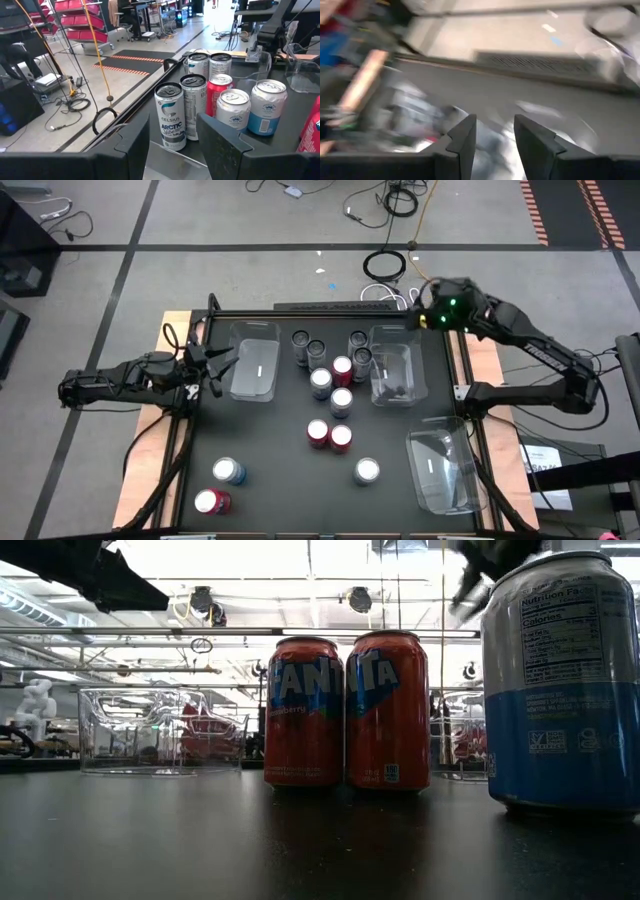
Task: Sort soda cans
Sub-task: Put the white soda can into the top right transparent bin
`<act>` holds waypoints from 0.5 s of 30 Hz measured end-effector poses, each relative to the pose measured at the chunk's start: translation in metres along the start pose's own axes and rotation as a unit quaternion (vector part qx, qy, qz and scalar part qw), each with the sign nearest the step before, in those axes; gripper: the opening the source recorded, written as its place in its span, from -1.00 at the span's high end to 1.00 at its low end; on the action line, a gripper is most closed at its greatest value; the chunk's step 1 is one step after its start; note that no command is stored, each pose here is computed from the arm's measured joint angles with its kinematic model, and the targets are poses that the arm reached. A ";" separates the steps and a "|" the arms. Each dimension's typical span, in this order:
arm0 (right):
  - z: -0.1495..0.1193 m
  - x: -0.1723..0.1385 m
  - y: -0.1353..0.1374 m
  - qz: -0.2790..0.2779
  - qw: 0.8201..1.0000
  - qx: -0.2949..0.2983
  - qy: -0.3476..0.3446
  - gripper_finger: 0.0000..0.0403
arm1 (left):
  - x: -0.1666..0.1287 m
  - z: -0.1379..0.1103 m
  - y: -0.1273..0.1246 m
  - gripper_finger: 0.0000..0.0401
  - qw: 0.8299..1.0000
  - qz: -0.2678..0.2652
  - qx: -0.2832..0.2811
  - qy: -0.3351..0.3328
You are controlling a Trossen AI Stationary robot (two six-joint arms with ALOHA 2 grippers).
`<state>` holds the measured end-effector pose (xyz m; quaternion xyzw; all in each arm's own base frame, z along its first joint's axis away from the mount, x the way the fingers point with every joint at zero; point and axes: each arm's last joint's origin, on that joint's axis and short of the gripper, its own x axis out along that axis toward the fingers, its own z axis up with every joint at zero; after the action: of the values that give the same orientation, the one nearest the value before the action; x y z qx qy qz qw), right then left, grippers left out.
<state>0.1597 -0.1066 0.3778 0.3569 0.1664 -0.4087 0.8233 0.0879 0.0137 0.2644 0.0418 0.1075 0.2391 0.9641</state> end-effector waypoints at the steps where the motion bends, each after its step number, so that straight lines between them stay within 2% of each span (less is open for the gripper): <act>1: 0.006 0.001 0.007 0.024 1.000 -0.007 -0.014 0.38 | 0.000 0.000 0.000 0.15 1.000 0.000 0.000 0.000; 4: 0.019 0.013 0.025 0.084 0.994 -0.028 -0.068 0.38 | 0.000 0.000 0.000 0.15 1.000 0.000 0.000 0.000; 8: 0.028 0.033 0.043 0.127 0.983 -0.055 -0.119 0.38 | 0.000 0.000 0.000 0.15 1.000 0.000 0.000 0.000; 15: 0.029 0.074 0.055 0.135 0.981 -0.059 -0.128 0.38 | 0.000 0.000 0.000 0.15 1.000 0.000 0.000 0.000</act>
<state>0.2481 -0.1460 0.3809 0.2719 0.0339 -0.3250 0.9051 0.0879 0.0137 0.2644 0.0412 0.1075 0.2390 0.9642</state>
